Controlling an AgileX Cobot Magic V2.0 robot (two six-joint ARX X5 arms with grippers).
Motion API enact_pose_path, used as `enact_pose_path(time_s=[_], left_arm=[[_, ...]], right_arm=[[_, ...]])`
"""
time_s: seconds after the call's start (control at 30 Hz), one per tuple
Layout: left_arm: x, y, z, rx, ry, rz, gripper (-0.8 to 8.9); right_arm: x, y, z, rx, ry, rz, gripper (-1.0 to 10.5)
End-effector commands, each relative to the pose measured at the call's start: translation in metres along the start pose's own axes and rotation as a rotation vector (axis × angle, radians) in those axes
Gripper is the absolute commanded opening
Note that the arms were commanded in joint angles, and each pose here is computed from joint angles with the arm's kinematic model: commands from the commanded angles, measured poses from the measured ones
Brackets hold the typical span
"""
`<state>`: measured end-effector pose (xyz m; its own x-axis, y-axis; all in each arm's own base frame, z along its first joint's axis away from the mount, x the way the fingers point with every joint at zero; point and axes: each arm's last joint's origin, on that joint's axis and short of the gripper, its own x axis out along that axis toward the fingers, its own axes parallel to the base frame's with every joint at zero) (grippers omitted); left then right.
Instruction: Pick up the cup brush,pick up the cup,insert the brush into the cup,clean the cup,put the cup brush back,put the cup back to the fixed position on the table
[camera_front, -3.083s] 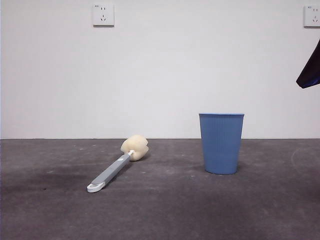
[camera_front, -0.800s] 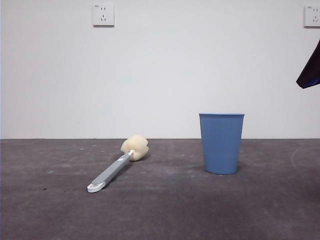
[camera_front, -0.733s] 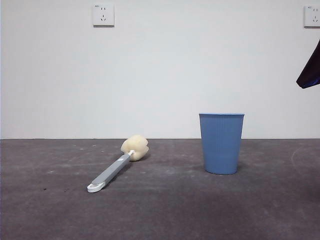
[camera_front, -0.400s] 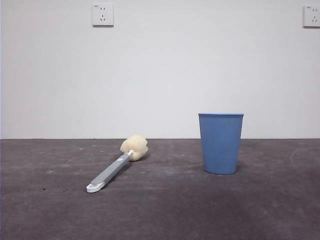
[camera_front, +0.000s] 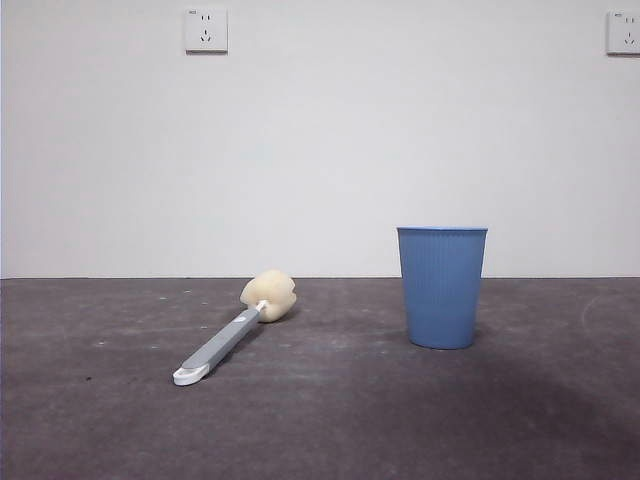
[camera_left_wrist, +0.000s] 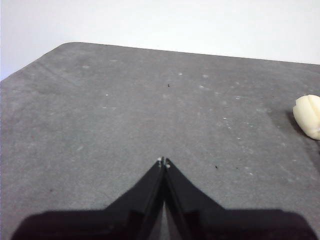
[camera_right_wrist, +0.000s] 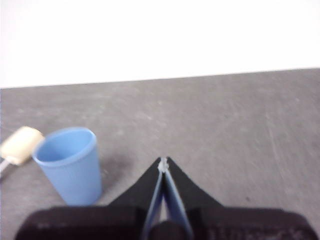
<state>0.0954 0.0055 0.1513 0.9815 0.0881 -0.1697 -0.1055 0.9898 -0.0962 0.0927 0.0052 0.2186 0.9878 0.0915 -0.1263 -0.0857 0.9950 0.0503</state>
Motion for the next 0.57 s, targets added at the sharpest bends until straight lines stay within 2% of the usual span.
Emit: enact_pose_path(time_s=[0.03,0.57], left_arm=[[0.001,0.001,-0.004,-0.004,0.007,0.007,-0.03],[0.001,0.001,-0.004,-0.004,0.007,0.007,-0.03]], right_arm=[[0.002,-0.003,-0.018,-0.006,-0.013,-0.021,0.0],[0.009,-0.007,-0.064,0.054,0.062,-0.043,0.0]])
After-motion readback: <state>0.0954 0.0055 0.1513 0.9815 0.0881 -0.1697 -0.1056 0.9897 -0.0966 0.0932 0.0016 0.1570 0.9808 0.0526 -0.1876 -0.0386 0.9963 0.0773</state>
